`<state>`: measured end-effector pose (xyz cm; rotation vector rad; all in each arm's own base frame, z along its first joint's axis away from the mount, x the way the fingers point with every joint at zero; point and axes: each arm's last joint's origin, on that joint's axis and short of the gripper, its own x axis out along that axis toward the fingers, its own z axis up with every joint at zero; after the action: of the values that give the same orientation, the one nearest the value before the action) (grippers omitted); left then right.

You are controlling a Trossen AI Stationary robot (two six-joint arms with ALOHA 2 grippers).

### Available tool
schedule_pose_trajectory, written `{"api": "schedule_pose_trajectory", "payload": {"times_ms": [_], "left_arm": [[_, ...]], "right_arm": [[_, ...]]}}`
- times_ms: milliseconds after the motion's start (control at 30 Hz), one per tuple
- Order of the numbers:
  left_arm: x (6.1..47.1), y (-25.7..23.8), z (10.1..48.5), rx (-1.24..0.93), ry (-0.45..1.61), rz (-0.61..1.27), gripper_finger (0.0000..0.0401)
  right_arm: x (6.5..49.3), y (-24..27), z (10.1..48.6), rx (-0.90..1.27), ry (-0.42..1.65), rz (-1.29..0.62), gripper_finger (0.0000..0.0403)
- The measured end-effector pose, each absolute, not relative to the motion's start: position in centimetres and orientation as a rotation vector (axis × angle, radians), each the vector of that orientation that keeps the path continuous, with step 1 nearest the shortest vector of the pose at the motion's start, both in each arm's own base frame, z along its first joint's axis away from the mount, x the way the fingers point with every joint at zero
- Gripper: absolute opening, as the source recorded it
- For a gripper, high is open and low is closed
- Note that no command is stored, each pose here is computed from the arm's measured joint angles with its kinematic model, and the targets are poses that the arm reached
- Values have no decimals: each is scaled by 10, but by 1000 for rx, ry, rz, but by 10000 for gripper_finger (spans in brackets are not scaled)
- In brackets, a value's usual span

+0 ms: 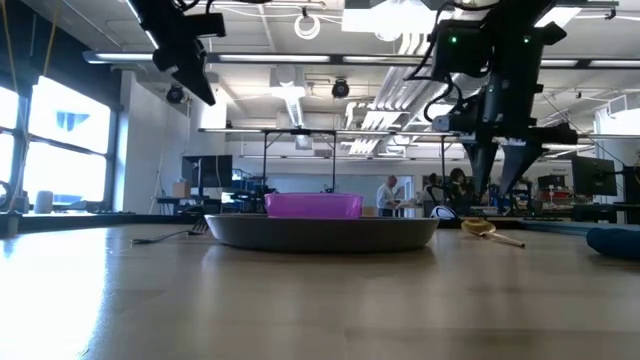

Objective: Set table place
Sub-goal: Put the spoon into the purple bowl

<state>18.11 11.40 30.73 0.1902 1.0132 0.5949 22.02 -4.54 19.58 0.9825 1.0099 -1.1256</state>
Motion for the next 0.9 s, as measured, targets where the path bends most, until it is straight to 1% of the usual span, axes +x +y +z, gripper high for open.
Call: {"api": "schedule_pose_trajectory", "payload": {"times_ms": [267,500,633,767,833,900], "left_arm": [[181,114,307,262,1042,569,1],[181,114,307,351,1072,516,1],[181,114,307,385,1083,495,1],[181,114,307,397,1083,468,1],[181,114,307,396,1081,459,1],[181,114,307,395,1082,458,1]], "right_arm": [[237,-39,166,1115,1039,-1235,156],[253,-34,140,1207,1039,-1276,156],[258,-33,128,1201,1081,-1293,156],[257,-33,125,1197,1106,-1306,155],[256,-33,125,1195,1113,-1310,145],[256,-33,125,1189,1125,-1310,122]]}}
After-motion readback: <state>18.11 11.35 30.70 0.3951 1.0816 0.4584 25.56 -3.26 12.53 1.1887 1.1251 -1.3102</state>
